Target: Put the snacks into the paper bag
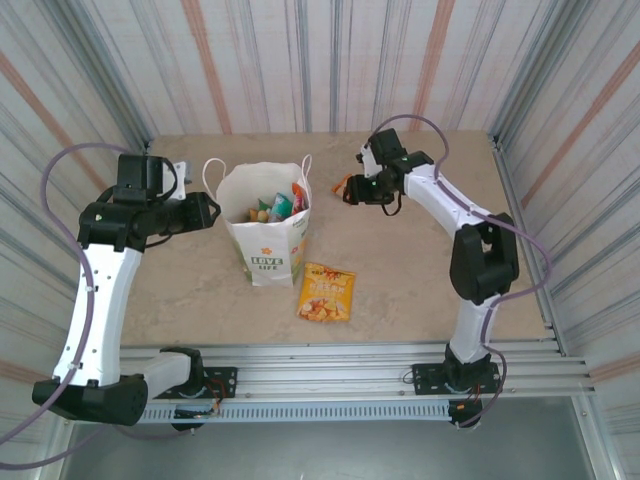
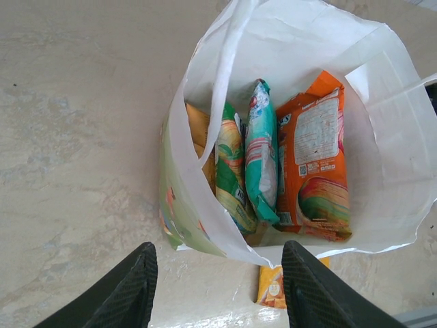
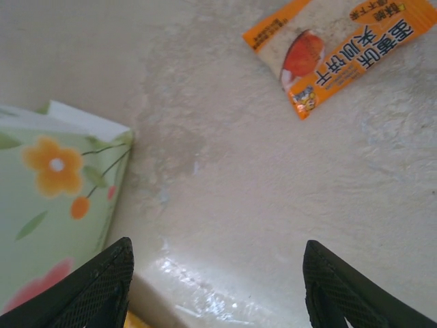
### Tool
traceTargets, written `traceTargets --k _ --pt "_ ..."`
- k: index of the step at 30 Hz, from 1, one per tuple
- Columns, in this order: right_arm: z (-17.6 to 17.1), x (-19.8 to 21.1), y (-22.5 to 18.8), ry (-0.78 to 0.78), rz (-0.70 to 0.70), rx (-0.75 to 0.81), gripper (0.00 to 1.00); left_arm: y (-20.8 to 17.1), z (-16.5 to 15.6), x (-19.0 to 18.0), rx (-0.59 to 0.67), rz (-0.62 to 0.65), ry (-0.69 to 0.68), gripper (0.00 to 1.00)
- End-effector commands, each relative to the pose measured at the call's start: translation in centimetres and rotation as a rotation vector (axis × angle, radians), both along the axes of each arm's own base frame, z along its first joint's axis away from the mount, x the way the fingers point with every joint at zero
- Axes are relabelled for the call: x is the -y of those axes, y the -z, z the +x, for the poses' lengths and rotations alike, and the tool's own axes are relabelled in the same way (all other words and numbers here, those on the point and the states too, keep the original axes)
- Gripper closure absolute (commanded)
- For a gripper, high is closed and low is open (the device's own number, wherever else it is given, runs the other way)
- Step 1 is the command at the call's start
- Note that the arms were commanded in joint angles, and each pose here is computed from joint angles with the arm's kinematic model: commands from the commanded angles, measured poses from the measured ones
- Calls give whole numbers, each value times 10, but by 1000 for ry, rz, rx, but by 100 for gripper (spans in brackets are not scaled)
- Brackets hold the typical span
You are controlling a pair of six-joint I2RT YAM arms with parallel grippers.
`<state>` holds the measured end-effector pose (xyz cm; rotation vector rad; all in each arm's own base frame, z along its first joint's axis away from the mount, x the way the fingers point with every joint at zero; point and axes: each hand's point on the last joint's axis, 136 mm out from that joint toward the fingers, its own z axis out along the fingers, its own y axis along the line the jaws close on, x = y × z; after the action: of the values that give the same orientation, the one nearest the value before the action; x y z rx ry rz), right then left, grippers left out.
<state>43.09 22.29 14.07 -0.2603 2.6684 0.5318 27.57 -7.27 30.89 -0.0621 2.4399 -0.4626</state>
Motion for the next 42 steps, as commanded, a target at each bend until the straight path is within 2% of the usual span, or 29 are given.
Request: traceTargets --k 1,10,20,27,35,42 --pt "17 2 8 34 -59 9 33 2 4 1 15 0 20 48" --pt "69 1 29 86 -98 90 27 -2 12 0 35 5 24 48" --pt "121 11 40 200 -23 147 25 -2 21 -4 45 22 10 48" --pt "147 23 62 254 6 128 26 -4 25 -4 45 17 6 48" --pt "163 27 88 244 -2 110 26 1 29 -4 31 23 1 48" --pt "151 26 110 236 -31 43 27 1 30 -4 27 12 -7 48"
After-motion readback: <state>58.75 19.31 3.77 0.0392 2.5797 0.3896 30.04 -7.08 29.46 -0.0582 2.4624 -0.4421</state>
